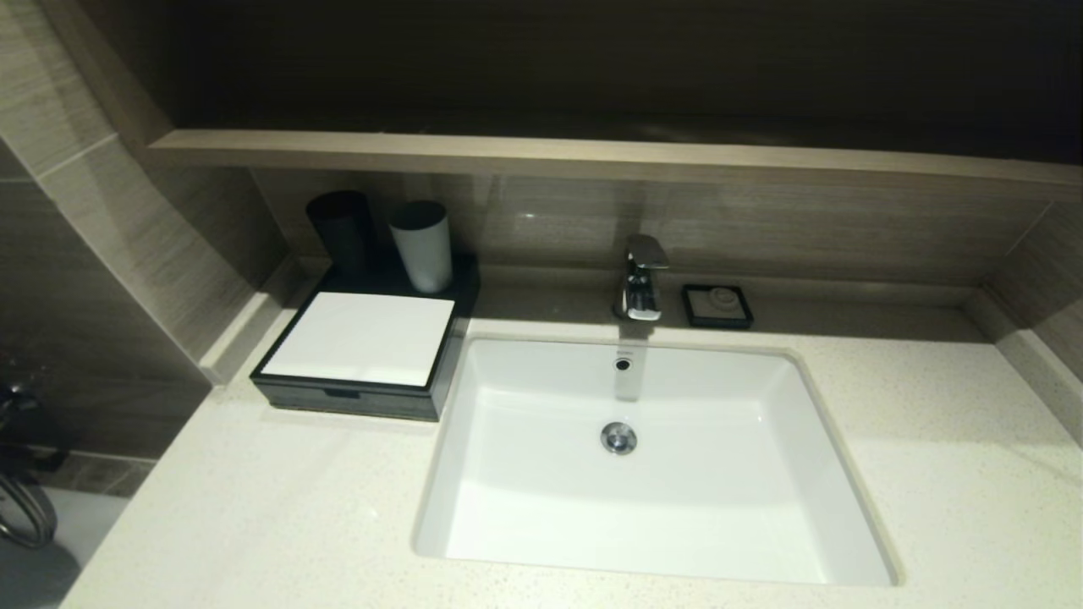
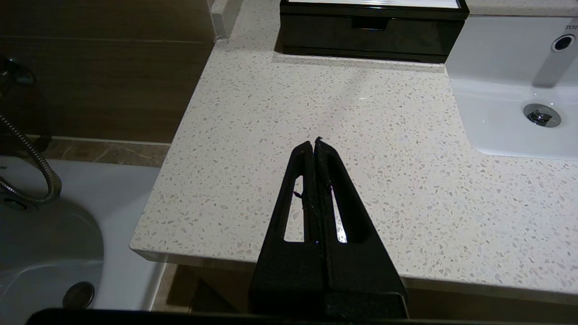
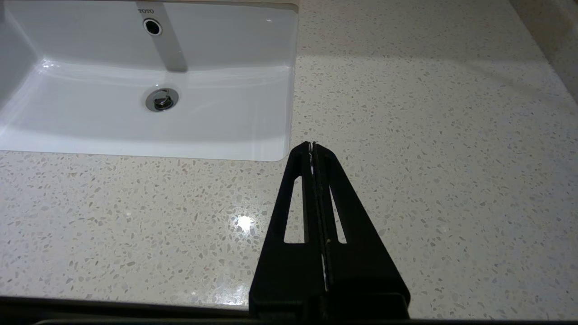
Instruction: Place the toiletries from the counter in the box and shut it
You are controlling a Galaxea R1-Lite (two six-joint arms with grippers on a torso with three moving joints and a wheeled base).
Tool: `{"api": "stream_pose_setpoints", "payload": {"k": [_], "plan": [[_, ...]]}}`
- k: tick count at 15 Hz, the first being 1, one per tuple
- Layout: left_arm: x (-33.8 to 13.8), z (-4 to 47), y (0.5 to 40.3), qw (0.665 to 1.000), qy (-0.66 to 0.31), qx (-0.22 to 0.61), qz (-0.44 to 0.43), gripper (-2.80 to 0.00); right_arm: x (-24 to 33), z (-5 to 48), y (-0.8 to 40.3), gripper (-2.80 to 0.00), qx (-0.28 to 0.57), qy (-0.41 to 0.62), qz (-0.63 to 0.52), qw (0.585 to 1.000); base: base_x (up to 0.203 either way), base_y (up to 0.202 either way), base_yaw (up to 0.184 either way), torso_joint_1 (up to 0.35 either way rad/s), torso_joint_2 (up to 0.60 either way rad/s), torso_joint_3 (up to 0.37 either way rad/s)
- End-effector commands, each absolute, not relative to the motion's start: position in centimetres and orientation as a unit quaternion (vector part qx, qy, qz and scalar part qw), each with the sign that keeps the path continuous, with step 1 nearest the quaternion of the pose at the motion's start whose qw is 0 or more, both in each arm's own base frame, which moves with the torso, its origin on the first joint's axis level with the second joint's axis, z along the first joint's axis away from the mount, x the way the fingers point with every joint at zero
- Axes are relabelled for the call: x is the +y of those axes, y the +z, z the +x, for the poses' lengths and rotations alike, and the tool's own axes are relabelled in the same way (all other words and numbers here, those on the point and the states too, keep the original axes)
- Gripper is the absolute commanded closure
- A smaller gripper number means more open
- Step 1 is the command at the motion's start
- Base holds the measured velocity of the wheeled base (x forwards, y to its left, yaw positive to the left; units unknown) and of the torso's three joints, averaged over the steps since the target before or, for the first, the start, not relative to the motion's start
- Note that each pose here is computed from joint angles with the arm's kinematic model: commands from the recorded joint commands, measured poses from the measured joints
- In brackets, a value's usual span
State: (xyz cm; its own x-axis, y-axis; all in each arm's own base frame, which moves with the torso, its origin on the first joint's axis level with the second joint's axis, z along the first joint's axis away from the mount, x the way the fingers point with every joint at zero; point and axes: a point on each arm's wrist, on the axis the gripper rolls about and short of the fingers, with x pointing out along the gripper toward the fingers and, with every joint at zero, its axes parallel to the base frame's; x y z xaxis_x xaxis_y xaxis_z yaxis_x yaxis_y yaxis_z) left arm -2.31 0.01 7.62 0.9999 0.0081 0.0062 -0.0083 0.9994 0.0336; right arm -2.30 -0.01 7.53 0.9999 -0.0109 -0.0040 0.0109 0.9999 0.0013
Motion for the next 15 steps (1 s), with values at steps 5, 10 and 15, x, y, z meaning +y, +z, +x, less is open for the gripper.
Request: {"api": "stream_pose_setpoints", "payload": {"k": [5,10,15], "plan": [[0.01,-2.29,7.62,1.0,0.005,-0.002,0.018,0.0,-0.01,-2.3,7.52,0.0,0.002,-0.005,0.0,1.0,0.0,0.0,0.0,0.0,0.0,0.0],[0.01,-2.29,7.62,1.0,0.005,-0.002,0.018,0.0,-0.01,-2.3,7.52,0.0,0.002,-0.005,0.002,1.0,0.0,0.0,0.0,0.0,0.0,0.0],[0.01,-2.29,7.62,1.0,0.005,-0.002,0.018,0.0,-0.01,-2.3,7.52,0.0,0.002,-0.005,0.002,1.0,0.0,0.0,0.0,0.0,0.0,0.0]]}}
